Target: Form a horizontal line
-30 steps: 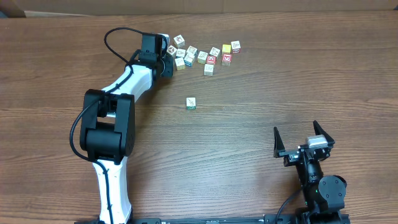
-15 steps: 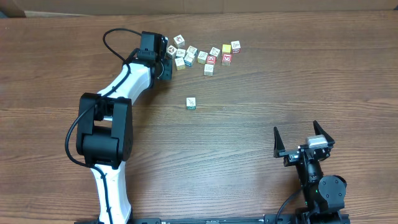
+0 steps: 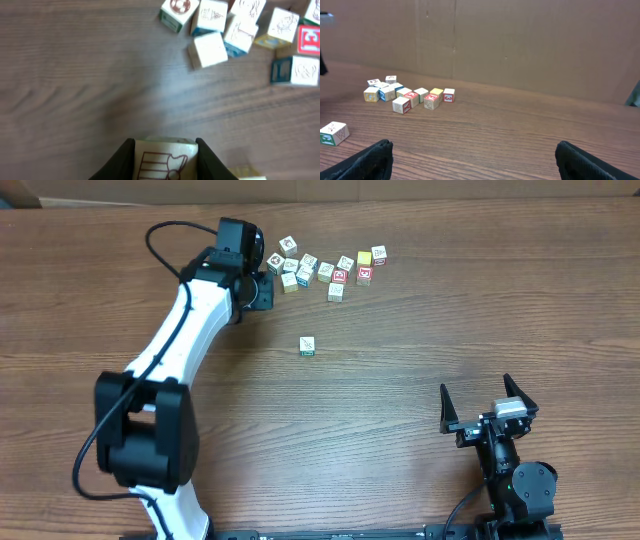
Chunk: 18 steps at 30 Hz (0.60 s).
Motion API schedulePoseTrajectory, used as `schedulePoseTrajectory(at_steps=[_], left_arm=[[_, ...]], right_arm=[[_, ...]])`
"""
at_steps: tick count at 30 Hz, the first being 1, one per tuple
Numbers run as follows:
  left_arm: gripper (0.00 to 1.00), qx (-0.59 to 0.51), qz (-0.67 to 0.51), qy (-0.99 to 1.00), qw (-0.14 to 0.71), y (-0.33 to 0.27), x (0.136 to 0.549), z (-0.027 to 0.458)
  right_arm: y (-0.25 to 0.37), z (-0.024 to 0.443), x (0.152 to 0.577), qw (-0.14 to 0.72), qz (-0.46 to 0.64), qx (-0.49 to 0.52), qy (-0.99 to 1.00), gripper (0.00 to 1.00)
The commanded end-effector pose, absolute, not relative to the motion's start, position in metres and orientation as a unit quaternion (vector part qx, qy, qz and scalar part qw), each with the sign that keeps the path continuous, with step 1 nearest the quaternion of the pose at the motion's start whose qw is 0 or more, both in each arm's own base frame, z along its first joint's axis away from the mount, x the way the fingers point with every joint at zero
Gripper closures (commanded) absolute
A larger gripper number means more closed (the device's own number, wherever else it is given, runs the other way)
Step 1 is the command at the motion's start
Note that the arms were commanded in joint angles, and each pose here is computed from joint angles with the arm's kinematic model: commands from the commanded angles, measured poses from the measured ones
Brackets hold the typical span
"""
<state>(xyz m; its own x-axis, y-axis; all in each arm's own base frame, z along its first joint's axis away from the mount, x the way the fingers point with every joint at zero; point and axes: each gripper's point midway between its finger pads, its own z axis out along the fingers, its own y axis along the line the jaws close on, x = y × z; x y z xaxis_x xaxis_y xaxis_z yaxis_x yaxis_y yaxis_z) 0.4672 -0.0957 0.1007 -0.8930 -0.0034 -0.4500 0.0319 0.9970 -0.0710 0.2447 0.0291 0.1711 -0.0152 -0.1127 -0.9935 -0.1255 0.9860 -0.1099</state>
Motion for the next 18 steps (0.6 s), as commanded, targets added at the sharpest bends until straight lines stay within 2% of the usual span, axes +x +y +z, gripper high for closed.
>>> schedulePoseTrajectory(at_steps=[1, 18], left_arm=[[0.78, -0.029, -0.035, 0.975, 0.217, -0.092, 0.456, 0.105], [0.76, -0.084, -0.021, 0.982, 0.165, -0.105, 0.404, 0.021]], right_arm=[[0.031, 0.17, 0.245, 0.698, 0.008, -0.087, 0.71, 0.0], [0.031, 0.17, 0.245, 0.698, 0.008, -0.087, 0.71, 0.0]])
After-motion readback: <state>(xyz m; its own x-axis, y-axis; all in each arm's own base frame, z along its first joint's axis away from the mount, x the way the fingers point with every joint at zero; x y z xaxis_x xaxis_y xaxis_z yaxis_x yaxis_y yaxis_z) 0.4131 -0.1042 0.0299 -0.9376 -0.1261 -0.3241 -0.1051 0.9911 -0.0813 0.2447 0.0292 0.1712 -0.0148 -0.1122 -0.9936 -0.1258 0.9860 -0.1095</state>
